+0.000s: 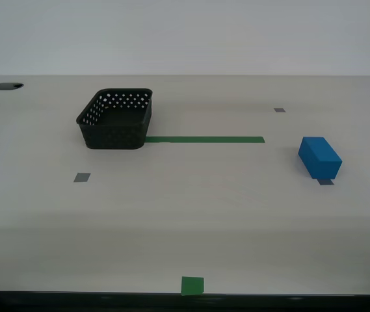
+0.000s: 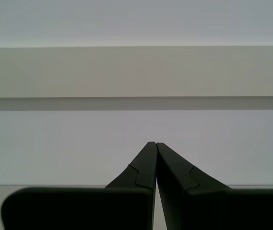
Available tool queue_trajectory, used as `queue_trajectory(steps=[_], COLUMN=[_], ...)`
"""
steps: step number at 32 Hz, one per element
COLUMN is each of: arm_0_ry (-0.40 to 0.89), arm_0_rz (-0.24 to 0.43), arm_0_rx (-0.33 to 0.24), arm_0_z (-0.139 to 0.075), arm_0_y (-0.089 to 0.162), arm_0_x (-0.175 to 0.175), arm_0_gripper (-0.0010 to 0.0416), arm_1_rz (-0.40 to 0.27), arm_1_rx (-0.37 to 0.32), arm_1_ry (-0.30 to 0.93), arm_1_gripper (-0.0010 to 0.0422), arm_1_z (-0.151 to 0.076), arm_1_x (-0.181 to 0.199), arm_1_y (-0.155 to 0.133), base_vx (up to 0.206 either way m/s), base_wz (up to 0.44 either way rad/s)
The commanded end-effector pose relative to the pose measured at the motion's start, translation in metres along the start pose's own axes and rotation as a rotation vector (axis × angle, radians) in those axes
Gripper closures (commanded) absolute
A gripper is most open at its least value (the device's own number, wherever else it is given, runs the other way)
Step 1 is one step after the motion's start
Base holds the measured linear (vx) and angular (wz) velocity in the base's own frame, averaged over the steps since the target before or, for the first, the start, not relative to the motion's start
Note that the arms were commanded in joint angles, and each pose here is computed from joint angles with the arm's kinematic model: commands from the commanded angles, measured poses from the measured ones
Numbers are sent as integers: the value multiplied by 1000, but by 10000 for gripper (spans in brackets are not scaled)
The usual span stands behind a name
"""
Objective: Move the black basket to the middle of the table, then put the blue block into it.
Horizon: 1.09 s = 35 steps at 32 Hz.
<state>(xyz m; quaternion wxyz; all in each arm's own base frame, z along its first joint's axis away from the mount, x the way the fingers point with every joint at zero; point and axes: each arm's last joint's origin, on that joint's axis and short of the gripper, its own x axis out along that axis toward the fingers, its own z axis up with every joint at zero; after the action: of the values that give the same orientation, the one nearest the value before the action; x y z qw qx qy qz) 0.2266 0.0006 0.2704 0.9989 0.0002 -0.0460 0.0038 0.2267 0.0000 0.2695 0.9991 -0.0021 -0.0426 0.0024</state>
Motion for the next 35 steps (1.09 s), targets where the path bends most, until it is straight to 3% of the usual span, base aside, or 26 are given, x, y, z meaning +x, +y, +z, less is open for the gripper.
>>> queue_trajectory(steps=[1, 35], arm_0_ry=[3, 3], arm_0_rz=[0, 0], arm_0_rx=[1, 1], arm_0_z=[0, 0], arm_0_y=[0, 0], arm_0_x=[0, 0], arm_0_gripper=[405, 405], arm_1_rz=[1, 1], arm_1_rx=[2, -11], arm_1_ry=[-5, 6], arm_1_gripper=[412, 412], arm_1_z=[1, 0], arm_1_x=[0, 0], arm_1_y=[0, 0], base_vx=[0, 0], base_wz=[0, 0])
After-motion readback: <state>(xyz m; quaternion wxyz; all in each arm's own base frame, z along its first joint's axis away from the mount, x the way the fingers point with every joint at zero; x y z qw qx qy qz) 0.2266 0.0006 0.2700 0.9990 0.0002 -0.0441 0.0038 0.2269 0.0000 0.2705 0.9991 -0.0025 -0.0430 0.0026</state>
